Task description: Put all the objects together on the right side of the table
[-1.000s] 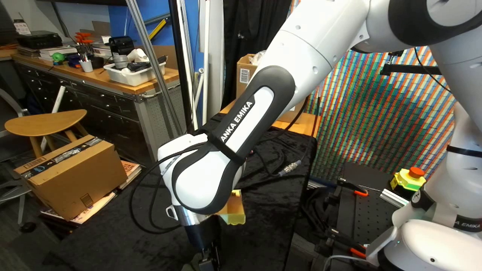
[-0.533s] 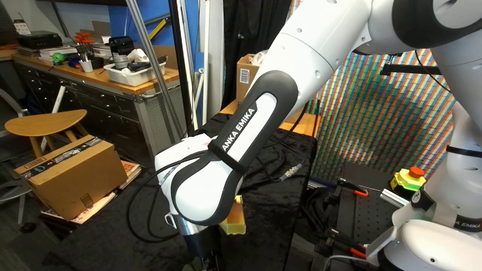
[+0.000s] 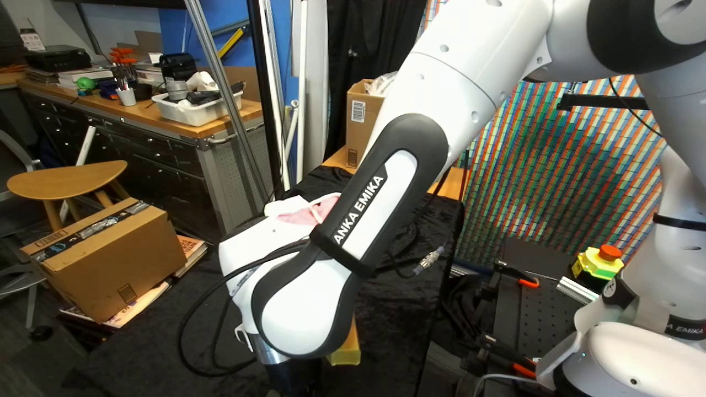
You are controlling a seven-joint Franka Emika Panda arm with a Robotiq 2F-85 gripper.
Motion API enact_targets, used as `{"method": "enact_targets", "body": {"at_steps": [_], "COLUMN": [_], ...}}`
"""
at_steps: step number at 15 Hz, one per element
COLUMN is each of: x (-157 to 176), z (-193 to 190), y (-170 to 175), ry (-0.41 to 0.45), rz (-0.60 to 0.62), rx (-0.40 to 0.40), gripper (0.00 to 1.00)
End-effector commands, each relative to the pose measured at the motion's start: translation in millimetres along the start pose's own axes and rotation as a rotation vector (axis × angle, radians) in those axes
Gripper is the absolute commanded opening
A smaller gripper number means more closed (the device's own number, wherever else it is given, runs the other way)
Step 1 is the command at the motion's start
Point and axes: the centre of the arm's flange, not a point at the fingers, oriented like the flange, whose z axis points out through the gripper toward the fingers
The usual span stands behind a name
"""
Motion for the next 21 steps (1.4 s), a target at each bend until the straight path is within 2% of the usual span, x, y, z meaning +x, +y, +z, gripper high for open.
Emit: {"method": "enact_targets", "body": {"at_steps": [1, 4, 6, 9, 14, 17, 18, 21], "x": [-4, -4, -2, 0, 0, 1, 2, 2], "z": [3, 5, 8, 10, 6, 3, 3, -2], "y": [-13, -23, -28, -36, -47, -47, -47, -46], "ry": [0.013, 0.019, 0.027, 0.033, 0.032, 0.028, 0.028, 0.031], "rz": [0.005, -0.004, -0.012, -0.026, -0.042, -0.048, -0.050, -0.049], "rx": [-0.058, -0.100, -0.129, -0.162, -0.194, -0.204, -0.206, -0.207], "gripper": [1.00, 1.00, 0.74, 0.49, 0.14, 0.08, 0.12, 0.11]}}
